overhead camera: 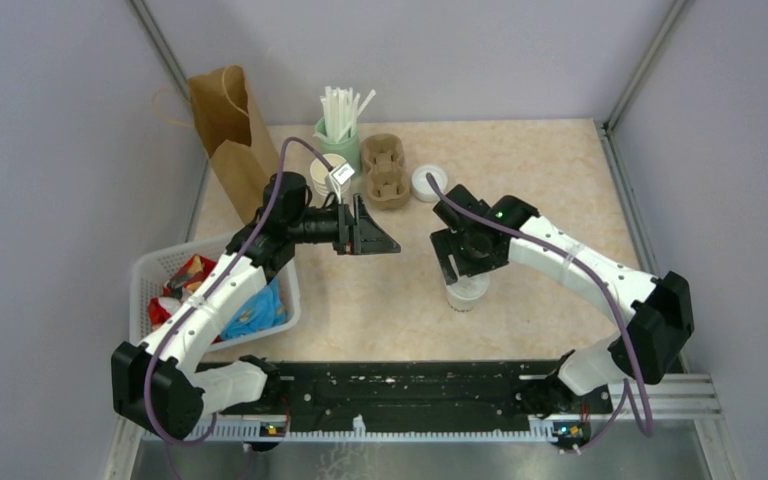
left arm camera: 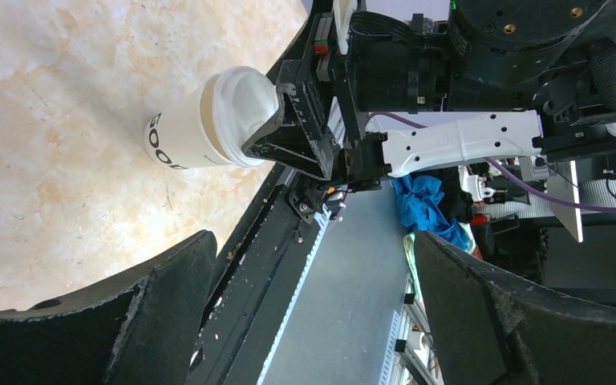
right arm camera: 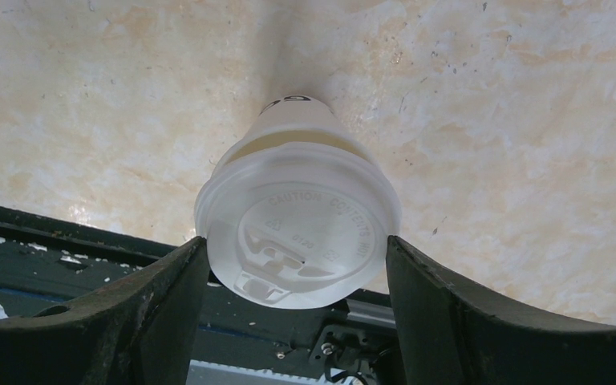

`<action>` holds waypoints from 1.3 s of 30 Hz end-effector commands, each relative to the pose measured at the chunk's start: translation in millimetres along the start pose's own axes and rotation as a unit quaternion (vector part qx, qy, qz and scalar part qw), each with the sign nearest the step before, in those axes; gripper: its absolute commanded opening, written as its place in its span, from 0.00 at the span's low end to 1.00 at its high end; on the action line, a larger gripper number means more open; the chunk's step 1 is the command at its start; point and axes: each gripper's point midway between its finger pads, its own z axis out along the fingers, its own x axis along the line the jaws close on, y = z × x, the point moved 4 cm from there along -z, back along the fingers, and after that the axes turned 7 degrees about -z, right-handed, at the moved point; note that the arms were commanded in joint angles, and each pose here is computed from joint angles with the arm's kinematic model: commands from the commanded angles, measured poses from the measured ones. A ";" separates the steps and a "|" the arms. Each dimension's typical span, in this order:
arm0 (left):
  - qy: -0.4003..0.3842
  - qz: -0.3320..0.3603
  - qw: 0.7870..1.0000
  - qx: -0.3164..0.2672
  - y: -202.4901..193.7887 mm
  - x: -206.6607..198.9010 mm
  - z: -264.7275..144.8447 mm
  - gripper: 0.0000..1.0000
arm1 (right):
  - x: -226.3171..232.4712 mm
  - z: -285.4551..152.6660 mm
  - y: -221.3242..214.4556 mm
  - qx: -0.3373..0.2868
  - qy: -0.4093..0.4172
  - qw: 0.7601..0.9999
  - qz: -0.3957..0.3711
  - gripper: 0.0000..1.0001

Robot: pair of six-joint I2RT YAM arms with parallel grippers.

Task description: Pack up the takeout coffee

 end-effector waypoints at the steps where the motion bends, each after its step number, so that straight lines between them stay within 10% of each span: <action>1: -0.023 0.025 0.999 -0.006 5.3 -13.4 -0.8 0.98 | 1.3 0.7 7.2 -0.008 -0.004 1.000 0.000 0.75; 39: 0.081 -0.078 0.992 0.058 -13.1 17.6 77.0 0.98 | -27.7 -47.4 16.6 -0.070 0.091 0.992 0.061 0.97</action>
